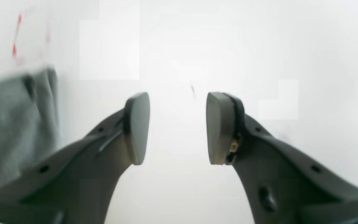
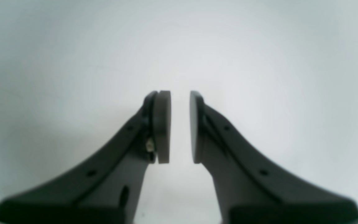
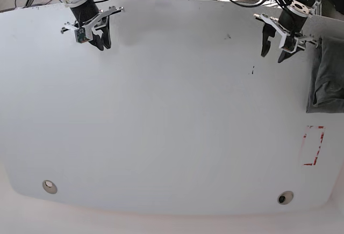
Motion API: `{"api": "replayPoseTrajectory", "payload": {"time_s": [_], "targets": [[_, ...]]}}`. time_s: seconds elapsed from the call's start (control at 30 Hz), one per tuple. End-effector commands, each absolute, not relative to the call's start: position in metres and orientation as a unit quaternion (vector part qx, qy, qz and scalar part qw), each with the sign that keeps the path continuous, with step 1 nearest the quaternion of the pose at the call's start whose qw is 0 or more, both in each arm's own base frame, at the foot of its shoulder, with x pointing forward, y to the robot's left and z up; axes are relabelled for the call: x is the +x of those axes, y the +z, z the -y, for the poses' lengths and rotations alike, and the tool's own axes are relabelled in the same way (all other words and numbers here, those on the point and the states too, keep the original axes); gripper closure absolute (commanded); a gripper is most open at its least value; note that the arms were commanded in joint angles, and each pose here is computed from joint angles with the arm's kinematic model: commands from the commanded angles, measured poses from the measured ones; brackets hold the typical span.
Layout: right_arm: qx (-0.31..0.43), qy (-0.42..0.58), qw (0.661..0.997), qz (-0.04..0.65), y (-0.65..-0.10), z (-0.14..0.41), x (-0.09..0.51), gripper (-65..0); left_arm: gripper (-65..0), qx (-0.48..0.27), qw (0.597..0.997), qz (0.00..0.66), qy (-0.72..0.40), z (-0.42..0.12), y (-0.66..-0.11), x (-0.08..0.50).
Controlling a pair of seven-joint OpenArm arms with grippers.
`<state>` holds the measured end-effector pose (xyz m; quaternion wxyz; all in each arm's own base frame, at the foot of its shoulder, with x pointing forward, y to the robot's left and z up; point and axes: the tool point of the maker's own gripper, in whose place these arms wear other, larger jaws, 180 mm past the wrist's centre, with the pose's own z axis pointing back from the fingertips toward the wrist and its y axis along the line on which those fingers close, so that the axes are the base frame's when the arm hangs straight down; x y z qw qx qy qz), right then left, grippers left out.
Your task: Fold the T-shirt properly
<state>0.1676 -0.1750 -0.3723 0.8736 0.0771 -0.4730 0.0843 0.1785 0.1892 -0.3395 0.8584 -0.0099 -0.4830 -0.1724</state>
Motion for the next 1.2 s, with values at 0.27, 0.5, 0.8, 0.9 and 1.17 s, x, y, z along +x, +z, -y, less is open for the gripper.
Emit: {"api": "replayPoseTrajectory", "payload": {"time_s": [0.27,0.5,0.8,0.9,1.17], "targets": [[0.118,0.034,0.911,0.393,-0.385,0.169,0.073,-10.1,-26.9,-0.067,0.930,0.338,-0.131,-0.167,-0.383,0.050],[0.147,0.000,0.936,0.319,-0.402,0.155,0.007,-10.1,-26.8,-0.085,0.956,0.256,-0.116,-0.166,-0.400,-0.013],[0.193,-0.064,0.955,0.218,-0.465,0.135,-0.063,-10.1,-26.8,-0.137,0.975,0.145,-0.093,-0.165,-0.485,-0.066],[0.191,-0.057,0.960,0.197,-0.485,0.136,-0.076,-10.1,-26.8,-0.151,0.979,0.109,-0.080,-0.165,-0.512,-0.083],[0.194,-0.048,0.968,0.149,-0.540,0.122,-0.088,-10.1,-26.8,-0.173,0.982,0.052,-0.050,-0.154,-0.571,-0.091]]}}
